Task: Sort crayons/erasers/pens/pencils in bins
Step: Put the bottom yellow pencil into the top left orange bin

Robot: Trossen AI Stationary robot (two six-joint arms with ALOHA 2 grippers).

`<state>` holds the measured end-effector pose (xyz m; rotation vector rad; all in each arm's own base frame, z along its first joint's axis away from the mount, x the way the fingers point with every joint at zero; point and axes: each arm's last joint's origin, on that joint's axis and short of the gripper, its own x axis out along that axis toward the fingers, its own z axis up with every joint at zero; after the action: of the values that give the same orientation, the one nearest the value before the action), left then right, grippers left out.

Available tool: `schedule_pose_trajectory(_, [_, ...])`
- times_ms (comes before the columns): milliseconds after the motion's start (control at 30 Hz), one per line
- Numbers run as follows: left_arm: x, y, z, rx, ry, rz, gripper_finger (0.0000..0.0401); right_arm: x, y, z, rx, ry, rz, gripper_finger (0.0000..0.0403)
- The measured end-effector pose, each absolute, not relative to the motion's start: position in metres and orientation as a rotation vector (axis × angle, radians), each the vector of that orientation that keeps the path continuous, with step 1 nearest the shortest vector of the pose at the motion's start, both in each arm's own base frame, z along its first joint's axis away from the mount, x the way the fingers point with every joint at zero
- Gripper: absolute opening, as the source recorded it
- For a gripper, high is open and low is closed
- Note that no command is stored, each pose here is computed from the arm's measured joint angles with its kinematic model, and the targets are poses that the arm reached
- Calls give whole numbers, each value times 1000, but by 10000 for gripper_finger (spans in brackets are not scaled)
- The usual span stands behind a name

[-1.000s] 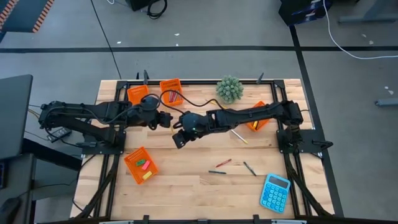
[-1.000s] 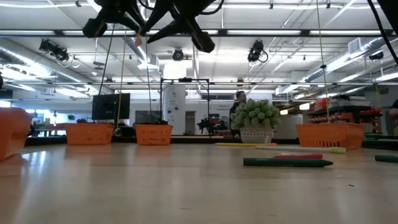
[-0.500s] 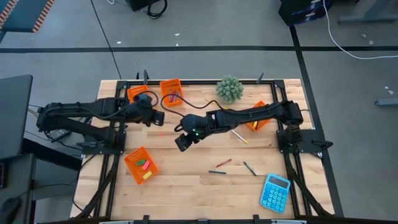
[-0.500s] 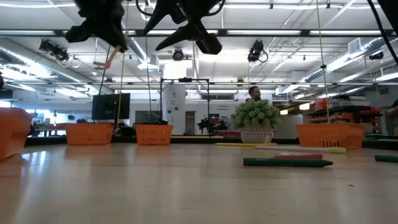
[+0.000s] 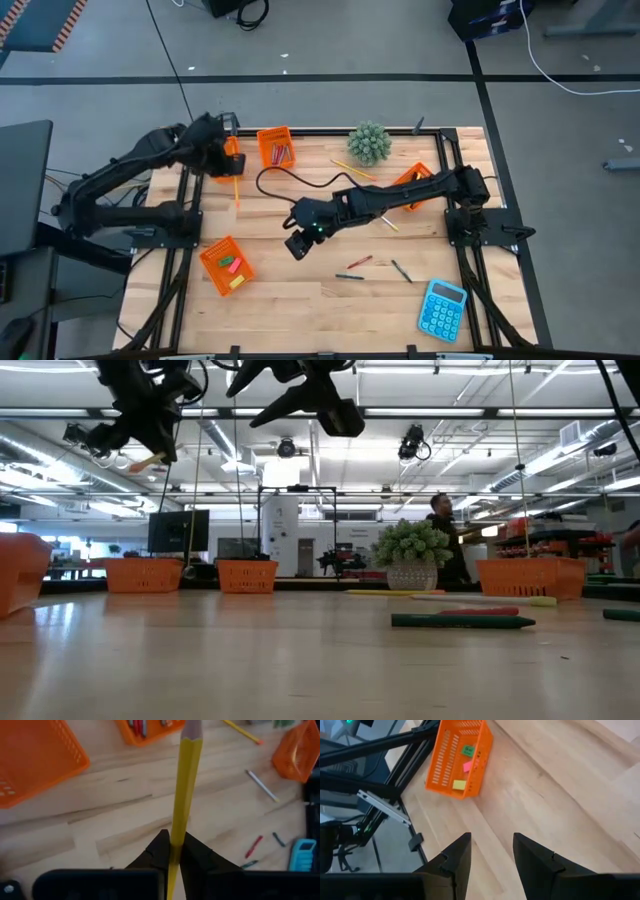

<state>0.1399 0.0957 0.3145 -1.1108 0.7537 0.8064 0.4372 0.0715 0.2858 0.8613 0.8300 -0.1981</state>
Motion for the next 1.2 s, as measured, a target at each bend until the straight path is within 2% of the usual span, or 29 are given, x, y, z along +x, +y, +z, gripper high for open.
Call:
schedule_pose_trajectory(167, [119,116,311,-1128,764,879,31,436,78,286,853,837,-184,152])
schedule_pose_trajectory(333, [104,137,297,-1166,894,920,36,435,86,286,834,844,-162,152])
schedule_pose_trajectory(767, [110,186,270,-985,1001,963,39,432,98,286,816,858,-132,152])
schedule_pose_trajectory(1033, [110,208,268,-882,910,1015,32,431,101,286,812,859,-132,152])
schedule_pose_trajectory(1200, [109,217,260,-829,970,1005,44,431,100,286,804,844,-158,151])
